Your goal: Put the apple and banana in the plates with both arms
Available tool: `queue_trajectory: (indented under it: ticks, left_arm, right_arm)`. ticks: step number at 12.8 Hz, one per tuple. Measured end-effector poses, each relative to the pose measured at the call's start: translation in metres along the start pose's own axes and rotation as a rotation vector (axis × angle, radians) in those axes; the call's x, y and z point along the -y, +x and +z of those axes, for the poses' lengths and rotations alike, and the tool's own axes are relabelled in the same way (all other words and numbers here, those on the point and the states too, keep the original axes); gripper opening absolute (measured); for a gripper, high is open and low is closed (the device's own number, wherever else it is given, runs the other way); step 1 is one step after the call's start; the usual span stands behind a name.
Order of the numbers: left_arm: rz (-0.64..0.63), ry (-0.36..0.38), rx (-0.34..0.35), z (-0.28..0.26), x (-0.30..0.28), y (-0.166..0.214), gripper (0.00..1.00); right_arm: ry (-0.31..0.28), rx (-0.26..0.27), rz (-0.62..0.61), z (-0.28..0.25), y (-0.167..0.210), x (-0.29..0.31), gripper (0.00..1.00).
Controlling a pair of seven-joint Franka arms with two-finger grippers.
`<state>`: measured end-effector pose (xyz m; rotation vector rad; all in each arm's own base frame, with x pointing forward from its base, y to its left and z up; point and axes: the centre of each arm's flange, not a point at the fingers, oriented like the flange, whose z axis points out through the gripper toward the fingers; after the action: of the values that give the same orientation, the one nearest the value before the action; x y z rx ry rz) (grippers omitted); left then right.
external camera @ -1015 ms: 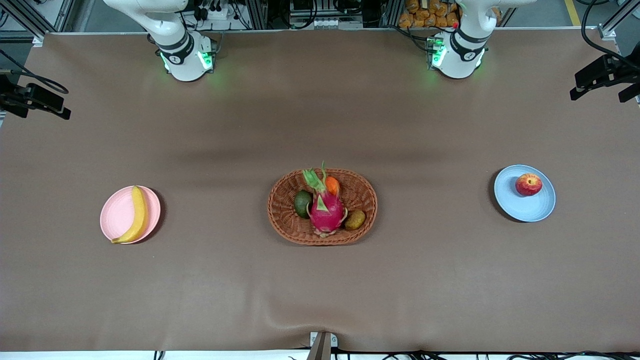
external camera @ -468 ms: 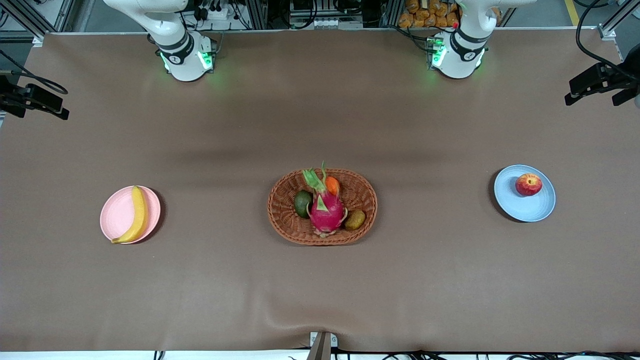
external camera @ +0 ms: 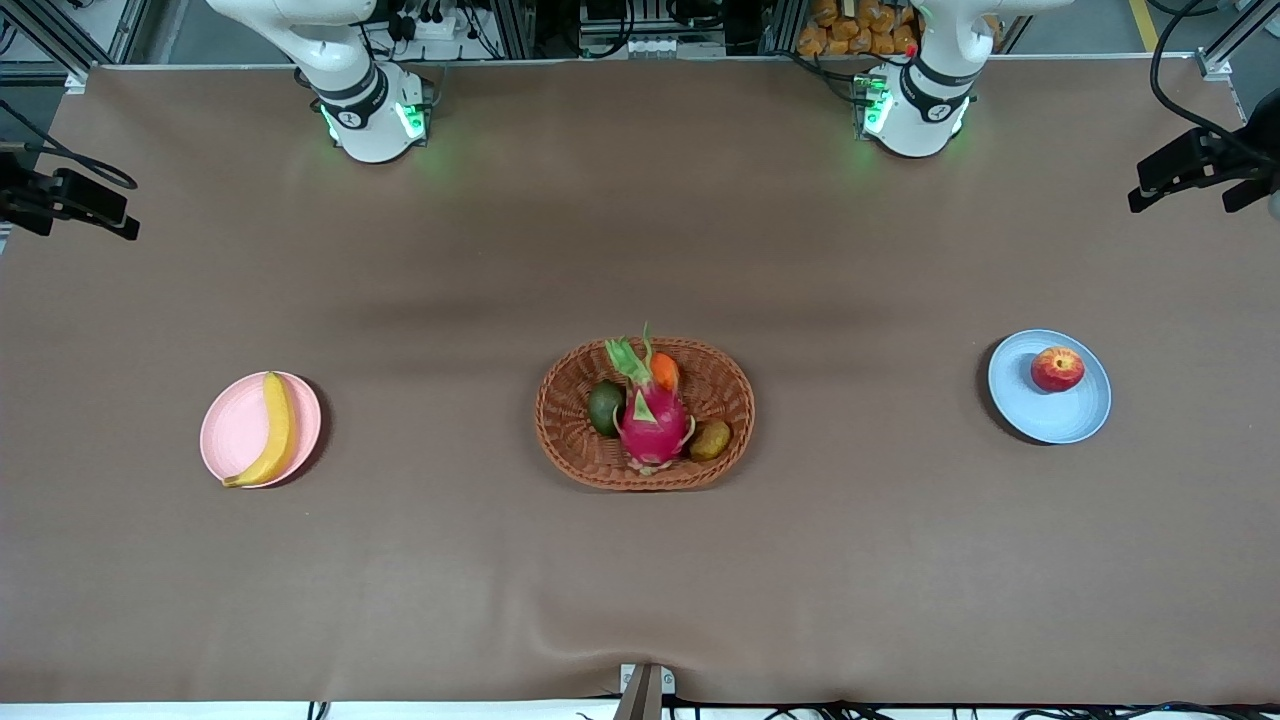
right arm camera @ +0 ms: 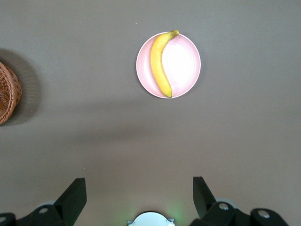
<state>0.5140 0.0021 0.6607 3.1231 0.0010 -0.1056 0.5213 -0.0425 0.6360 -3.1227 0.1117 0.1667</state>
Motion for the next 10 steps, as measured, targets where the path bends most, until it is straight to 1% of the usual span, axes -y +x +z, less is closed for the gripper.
queue_trajectory:
  ticks: [10]
  left_arm:
    - [-0.005, 0.000, -0.005, -0.0011, 0.0023, 0.0010, 1.00]
  right_arm:
    - [0.000, 0.008, 0.000, 0.0035, 0.0002, 0.0000, 1.00]
